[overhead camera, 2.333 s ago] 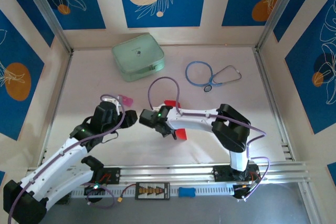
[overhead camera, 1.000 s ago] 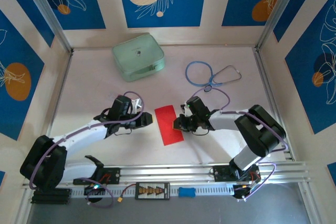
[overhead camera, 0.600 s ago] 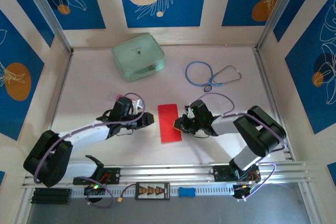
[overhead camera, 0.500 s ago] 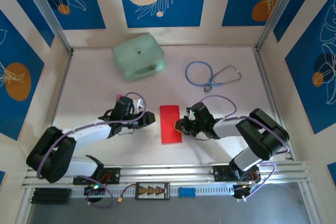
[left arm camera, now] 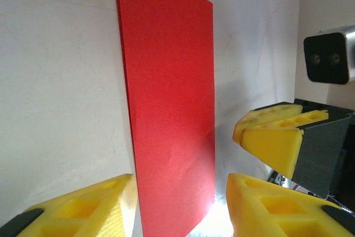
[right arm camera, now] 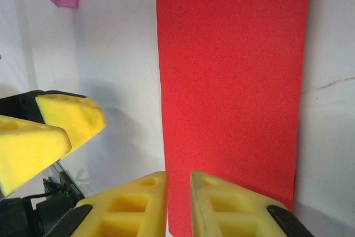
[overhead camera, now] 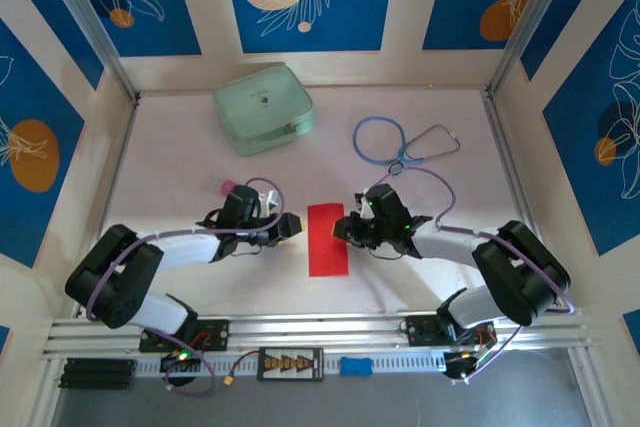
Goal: Fold a paper plane with a square sheet of paper (pick it up from the middle)
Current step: Third fold the triangle at the center of the table.
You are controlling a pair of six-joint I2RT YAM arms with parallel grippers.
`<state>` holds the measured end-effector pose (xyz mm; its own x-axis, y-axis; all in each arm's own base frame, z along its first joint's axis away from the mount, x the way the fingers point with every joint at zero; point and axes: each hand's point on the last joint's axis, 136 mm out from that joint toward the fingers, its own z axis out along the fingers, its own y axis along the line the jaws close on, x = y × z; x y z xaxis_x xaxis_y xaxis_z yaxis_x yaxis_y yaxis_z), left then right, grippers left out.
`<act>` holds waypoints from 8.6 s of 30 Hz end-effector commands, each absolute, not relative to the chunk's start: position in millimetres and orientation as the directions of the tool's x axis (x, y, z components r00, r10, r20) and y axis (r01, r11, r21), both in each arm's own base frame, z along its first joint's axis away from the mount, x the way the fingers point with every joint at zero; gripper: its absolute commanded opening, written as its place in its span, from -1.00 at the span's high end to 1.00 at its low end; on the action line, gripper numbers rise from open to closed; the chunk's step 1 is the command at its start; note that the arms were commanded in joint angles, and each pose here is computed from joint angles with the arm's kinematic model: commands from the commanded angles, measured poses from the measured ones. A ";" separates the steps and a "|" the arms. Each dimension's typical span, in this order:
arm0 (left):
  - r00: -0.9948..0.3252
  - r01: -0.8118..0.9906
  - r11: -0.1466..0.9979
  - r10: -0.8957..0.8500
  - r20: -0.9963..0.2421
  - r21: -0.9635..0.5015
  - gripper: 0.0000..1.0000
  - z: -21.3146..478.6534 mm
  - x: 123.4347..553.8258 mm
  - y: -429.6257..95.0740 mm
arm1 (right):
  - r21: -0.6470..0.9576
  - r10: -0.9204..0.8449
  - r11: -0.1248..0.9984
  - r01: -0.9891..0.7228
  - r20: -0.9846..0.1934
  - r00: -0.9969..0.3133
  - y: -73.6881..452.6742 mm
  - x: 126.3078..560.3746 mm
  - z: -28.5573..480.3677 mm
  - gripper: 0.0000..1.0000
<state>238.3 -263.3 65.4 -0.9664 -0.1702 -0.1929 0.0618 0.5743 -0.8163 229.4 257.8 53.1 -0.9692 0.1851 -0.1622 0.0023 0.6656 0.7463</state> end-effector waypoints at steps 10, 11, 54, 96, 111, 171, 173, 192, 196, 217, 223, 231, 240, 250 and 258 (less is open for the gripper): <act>-0.984 0.071 0.556 -0.095 -0.148 -0.828 0.06 54.2 228.3 -280.3 | 0.710 0.109 0.702 0.060 -0.024 -0.994 242.1 203.2 -1.3 0.80; -0.985 0.071 0.556 -0.090 -0.146 -0.828 0.06 53.3 228.0 -281.4 | 0.713 0.108 0.698 0.070 -0.007 -0.994 240.1 201.1 -4.8 0.82; -0.994 0.013 0.553 -0.086 -0.072 -0.833 0.87 36.4 224.3 -300.2 | 0.734 0.124 0.675 0.074 -0.015 -0.992 236.8 202.5 -3.9 0.71; -0.989 -0.047 0.541 -0.140 -0.035 -0.840 0.99 66.8 233.8 -294.6 | -0.551 -0.725 0.459 -0.697 -0.685 0.064 318.4 161.2 63.8 -0.11; -0.990 -0.043 0.541 -0.136 -0.037 -0.840 0.98 66.8 233.2 -294.9 | -0.544 -0.727 0.482 -0.687 -0.686 0.033 310.3 158.2 60.0 0.24; -0.989 -0.056 0.554 -0.147 -0.032 -0.830 0.98 63.0 235.3 -293.5 | -0.419 -0.654 0.570 -0.707 -0.752 -0.082 299.0 156.8 56.8 0.63; -0.989 -0.053 0.553 -0.145 -0.033 -0.831 0.98 63.1 235.0 -293.6 | -0.411 -0.647 0.578 -0.706 -0.757 -0.089 297.7 157.4 57.6 0.64; -0.989 -0.053 0.553 -0.147 -0.034 -0.831 0.98 63.2 234.6 -293.0 | -0.383 -0.612 0.599 -0.703 -0.785 -0.094 302.4 160.5 65.3 0.60; -0.989 -0.057 0.554 -0.146 -0.029 -0.831 0.98 62.1 233.7 -293.1 | -0.377 -0.606 0.601 -0.704 -0.790 -0.094 303.5 160.8 66.3 0.61; -0.988 -0.041 0.568 -0.143 -0.050 -0.822 0.57 65.8 234.3 -290.4 | -0.313 -0.587 0.620 -0.720 -0.793 -0.161 298.2 161.4 61.2 1.00; -0.979 -0.031 0.657 -0.173 -0.111 -0.754 0.10 71.1 238.4 -266.0 | -0.122 -0.525 0.620 -0.775 -0.798 -0.295 297.9 156.3 55.6 1.00; -0.958 0.066 0.723 -0.147 -0.246 -0.688 0.14 108.1 258.1 -250.2 | 0.315 -0.351 0.605 -0.732 -0.719 -0.600 302.5 158.3 67.3 1.00; -0.953 0.192 0.695 -0.037 -0.301 -0.693 0.58 127.6 289.1 -276.1 | 0.595 -0.206 0.577 -0.560 -0.557 -0.804 303.3 172.9 76.2 1.00; -0.972 0.202 0.665 0.046 -0.230 -0.719 0.77 97.9 298.8 -301.6 | 0.689 -0.169 0.537 -0.487 -0.478 -0.862 313.5 172.0 66.7 1.00; -0.985 0.167 0.712 0.092 -0.145 -0.682 0.82 51.9 293.7 -304.1 | 0.696 -0.175 0.528 -0.486 -0.471 -0.865 319.9 174.7 59.7 1.00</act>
